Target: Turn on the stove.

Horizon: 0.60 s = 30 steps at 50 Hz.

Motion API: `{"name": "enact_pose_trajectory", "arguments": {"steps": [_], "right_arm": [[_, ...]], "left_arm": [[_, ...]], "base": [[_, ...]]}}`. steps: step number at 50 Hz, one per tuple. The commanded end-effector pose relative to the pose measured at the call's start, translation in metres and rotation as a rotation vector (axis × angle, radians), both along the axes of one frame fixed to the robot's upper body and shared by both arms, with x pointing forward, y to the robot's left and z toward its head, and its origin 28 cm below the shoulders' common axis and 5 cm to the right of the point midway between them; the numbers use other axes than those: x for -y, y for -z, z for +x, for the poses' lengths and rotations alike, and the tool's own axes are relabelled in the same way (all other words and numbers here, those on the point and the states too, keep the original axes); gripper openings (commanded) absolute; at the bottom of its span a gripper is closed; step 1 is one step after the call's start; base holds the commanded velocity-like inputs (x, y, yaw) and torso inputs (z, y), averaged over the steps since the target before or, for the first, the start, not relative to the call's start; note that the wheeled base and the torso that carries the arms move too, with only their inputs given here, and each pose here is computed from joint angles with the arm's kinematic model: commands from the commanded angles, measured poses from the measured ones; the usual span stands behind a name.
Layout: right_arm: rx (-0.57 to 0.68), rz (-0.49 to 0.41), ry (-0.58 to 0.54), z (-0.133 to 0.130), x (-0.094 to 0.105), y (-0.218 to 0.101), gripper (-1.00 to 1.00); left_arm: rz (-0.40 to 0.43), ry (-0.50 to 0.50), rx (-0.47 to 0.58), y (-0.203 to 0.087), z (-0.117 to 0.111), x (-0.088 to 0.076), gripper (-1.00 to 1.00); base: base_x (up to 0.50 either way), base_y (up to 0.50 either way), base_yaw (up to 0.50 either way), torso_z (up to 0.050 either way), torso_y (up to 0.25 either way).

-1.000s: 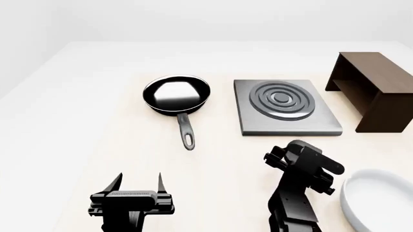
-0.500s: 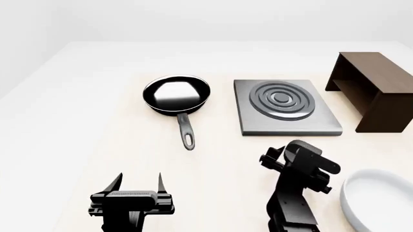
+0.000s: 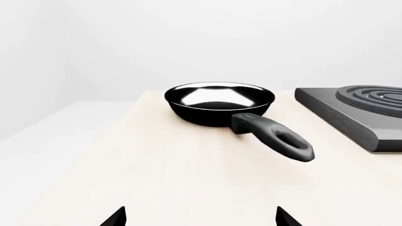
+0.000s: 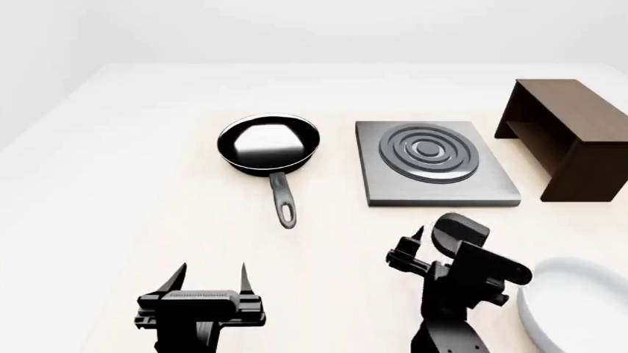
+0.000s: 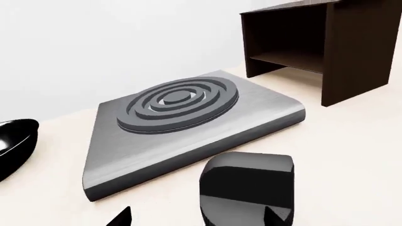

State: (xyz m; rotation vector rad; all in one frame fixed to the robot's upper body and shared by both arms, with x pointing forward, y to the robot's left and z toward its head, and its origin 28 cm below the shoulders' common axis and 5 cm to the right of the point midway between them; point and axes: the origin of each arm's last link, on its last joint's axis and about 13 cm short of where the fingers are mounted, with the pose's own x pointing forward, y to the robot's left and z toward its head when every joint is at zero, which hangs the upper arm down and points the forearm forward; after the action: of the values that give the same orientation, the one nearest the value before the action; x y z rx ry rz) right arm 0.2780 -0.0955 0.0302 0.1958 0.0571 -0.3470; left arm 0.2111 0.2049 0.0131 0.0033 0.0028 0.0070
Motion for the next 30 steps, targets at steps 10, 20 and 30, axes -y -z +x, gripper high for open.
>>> {"name": "enact_pose_trajectory", "arguments": {"steps": [10,20,30], "right_arm": [[0.277,0.008,-0.234,-0.109,0.023,-0.053,1.00],[0.460,0.039,-0.340,-0.152,0.040,-0.077,1.00],[0.748,0.078,-0.425,-0.213,0.058,-0.098,1.00]], "left_arm": [[0.004,0.001,0.001,0.000,0.000,0.000,1.00],[0.006,0.001,0.002,0.001,0.000,0.000,1.00],[0.003,0.001,0.002,0.001,0.000,0.000,1.00]], "base": [[0.00,0.00,0.00,0.000,0.000],[0.00,0.00,0.00,0.000,0.000],[0.00,0.00,0.00,0.000,0.000]]}}
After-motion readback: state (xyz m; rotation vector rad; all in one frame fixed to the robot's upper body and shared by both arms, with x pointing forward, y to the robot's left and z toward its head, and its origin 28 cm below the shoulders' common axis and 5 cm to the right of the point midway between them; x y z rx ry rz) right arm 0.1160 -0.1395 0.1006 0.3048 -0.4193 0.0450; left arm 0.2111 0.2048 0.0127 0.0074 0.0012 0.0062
